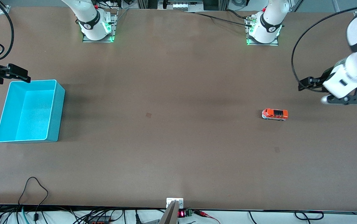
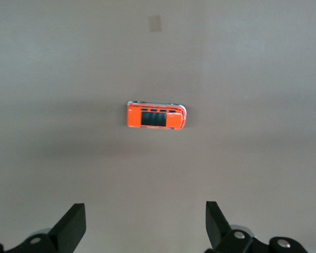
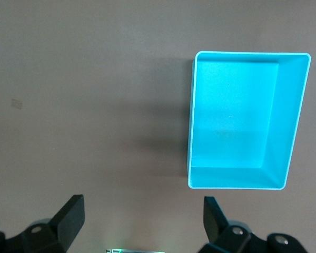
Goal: Wind up bus and store in blue box
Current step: 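Reach the left gripper down over the orange toy bus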
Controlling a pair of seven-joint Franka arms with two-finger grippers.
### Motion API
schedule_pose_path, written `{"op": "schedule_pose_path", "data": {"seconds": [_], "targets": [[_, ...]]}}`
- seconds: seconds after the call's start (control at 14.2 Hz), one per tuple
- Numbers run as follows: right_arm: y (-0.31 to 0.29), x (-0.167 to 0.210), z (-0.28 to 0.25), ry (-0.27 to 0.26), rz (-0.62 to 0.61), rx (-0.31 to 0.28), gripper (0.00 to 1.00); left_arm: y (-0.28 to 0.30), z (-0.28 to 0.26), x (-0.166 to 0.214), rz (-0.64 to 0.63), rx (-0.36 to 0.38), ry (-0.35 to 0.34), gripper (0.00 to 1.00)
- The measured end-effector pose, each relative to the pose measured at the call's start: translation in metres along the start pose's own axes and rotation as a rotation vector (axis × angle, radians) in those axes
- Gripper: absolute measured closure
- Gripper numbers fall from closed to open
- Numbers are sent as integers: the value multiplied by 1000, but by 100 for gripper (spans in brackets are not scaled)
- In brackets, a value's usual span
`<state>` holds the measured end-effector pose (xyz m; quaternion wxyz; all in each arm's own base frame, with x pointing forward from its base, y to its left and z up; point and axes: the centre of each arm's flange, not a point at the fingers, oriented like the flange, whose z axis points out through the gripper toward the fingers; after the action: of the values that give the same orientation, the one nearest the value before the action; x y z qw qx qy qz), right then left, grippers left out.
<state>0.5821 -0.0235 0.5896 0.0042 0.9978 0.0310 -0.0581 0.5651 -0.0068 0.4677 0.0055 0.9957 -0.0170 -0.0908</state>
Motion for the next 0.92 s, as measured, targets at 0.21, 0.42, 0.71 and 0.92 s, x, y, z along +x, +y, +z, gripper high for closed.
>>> {"op": "schedule_pose_path", "data": {"seconds": [0.21,0.42,0.71,0.92], "targets": [[0,0,0,0,0,0,0,7,33,18,133,-3,16,0],[0,0,0,0,0,0,0,6,69,22,392,4,51,0],[-1,0,0,0,-2,0,0,3,110,19,695,20,77,0],[0,0,0,0,0,0,0,3,129,16,933,35,84,0]]}}
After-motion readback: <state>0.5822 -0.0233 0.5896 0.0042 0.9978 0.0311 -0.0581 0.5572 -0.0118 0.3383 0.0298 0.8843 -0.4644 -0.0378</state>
